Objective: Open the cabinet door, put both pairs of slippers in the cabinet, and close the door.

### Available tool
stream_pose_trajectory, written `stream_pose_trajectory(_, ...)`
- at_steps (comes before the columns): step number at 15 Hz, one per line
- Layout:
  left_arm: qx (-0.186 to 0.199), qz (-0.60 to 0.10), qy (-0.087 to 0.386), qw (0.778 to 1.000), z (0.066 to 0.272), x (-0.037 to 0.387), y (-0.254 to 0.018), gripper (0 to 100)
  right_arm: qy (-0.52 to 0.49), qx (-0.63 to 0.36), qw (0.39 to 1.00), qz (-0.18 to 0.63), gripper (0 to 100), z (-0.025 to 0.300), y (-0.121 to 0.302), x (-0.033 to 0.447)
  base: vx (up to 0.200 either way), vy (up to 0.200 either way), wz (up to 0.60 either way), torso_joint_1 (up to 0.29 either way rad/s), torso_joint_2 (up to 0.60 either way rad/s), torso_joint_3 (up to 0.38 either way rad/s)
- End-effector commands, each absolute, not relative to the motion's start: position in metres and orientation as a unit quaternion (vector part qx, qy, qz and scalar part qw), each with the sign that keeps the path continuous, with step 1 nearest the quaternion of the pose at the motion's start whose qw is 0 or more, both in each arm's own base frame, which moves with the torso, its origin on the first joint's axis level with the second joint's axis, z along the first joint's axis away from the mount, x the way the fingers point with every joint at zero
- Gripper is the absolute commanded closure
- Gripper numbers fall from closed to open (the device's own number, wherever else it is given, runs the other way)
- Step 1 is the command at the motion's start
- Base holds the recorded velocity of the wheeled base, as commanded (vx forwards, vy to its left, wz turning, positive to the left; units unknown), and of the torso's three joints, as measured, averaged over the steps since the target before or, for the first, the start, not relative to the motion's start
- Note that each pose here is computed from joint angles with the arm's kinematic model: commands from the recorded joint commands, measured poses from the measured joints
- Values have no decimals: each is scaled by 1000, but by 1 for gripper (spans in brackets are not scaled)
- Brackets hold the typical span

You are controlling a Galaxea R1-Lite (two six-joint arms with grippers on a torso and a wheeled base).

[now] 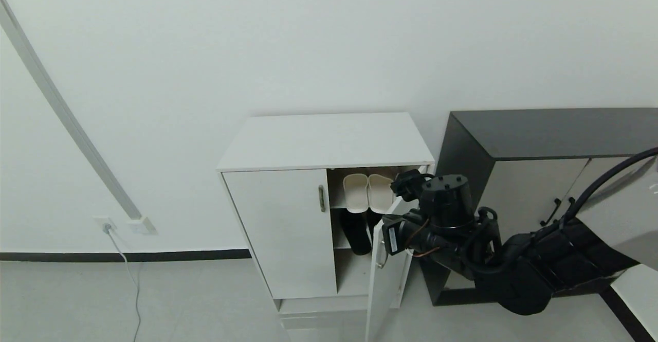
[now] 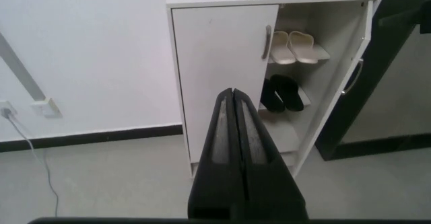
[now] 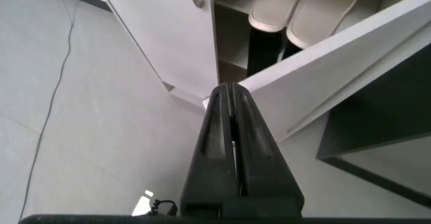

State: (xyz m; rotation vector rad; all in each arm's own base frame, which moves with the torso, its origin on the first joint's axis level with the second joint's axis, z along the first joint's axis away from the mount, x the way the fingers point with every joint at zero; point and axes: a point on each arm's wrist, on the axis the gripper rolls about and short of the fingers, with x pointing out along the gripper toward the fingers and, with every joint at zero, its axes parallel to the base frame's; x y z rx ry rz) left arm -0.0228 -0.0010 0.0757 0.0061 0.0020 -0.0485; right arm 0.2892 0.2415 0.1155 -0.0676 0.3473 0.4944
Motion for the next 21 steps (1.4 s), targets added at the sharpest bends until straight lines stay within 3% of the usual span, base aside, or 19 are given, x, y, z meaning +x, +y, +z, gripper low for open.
stream_pose_trajectory(1,3,-25,1,1000,76,-23,-1,100,171,-33,954,242,100,124,231,277,0,0,0,0,0,0)
stream_pose_trajectory(7,3,-25,1,1000,76,-23,-1,100,220,-55,943,242,100,110,191,230,200,0,0,3,2,5)
stream_pose_trajectory(10,3,-25,1,1000,76,-23,-1,100,241,-66,937,243,100,94,180,215,0,0,0,0,0,0)
stream_pose_trajectory(21,2,-24,1,1000,76,-23,-1,100,225,-56,942,244,100,71,216,258,0,0,0,0,0,0)
